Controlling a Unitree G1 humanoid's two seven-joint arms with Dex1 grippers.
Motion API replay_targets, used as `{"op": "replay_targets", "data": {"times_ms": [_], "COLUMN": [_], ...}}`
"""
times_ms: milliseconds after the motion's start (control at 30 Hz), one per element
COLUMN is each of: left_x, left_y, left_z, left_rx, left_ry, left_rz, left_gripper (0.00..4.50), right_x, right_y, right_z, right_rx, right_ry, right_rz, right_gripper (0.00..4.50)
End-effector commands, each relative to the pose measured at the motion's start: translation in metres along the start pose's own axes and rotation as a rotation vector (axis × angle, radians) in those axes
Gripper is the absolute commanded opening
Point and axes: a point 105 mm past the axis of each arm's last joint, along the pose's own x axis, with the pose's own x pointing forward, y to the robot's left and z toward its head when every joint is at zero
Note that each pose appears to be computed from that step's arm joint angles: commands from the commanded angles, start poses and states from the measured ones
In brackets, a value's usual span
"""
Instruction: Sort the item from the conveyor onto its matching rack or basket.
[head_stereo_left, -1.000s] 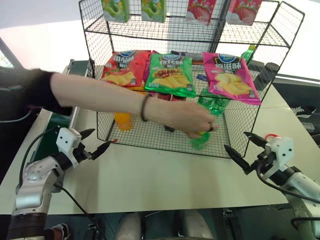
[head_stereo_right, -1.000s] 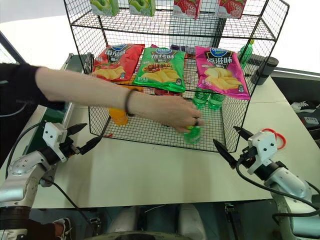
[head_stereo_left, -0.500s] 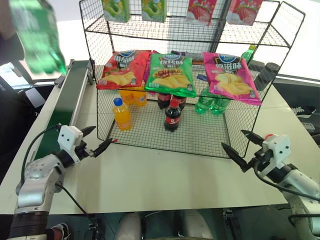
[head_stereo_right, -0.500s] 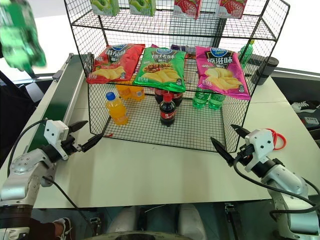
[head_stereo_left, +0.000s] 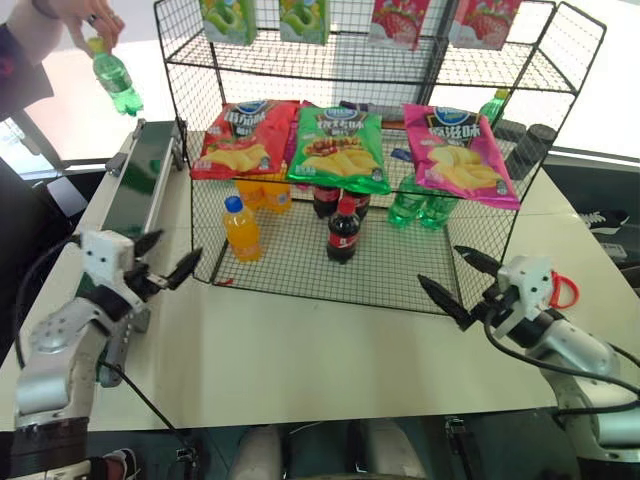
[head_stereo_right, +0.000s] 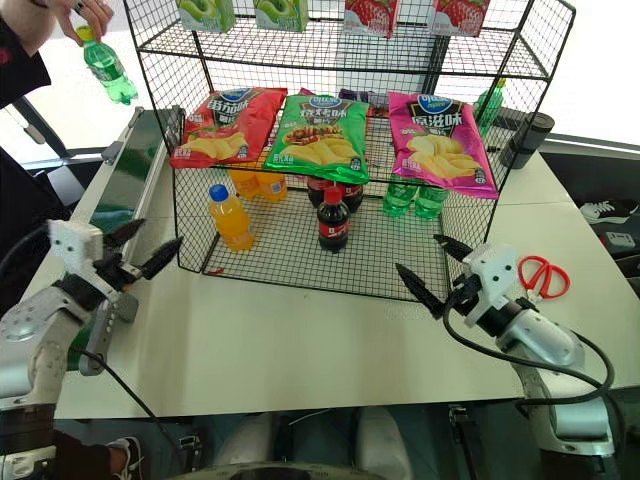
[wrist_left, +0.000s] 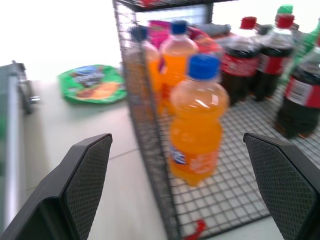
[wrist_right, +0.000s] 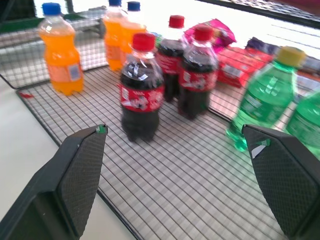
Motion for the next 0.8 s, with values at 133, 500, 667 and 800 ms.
{"op": "replay_targets", "data": {"times_ms": [133, 500, 667, 800], "left_x": [-0.022, -0.02, -0.019, -0.019], "left_y": [0.052, 0.082, 0.084, 0.085], "left_z": [0.007, -0.015, -0.02, -0.021], "left_rx": [-0.044, -0.083, -0.095, -0.058], "left_ry": [-0.059, -0.037, -0.039, -0.042], "left_rz": [0.333, 0.562, 0.604, 0.621], "left_gripper": [4.5, 4.5, 4.5, 4.5], "right_x": [0.028, 0.059, 0.06, 0.059], "right_y": [0.028, 0.097, 0.111, 0.11], "right_z": [0.014, 0.02, 0.016, 0.01], "right_rx": [0.03, 0.134, 0.193, 0.193], "right_ry": [-0.059, -0.122, -0.122, -0.118], "right_rz": [0.1, 0.296, 0.314, 0.318], "right_gripper": [4.48, 4.48, 4.48, 4.48]}}
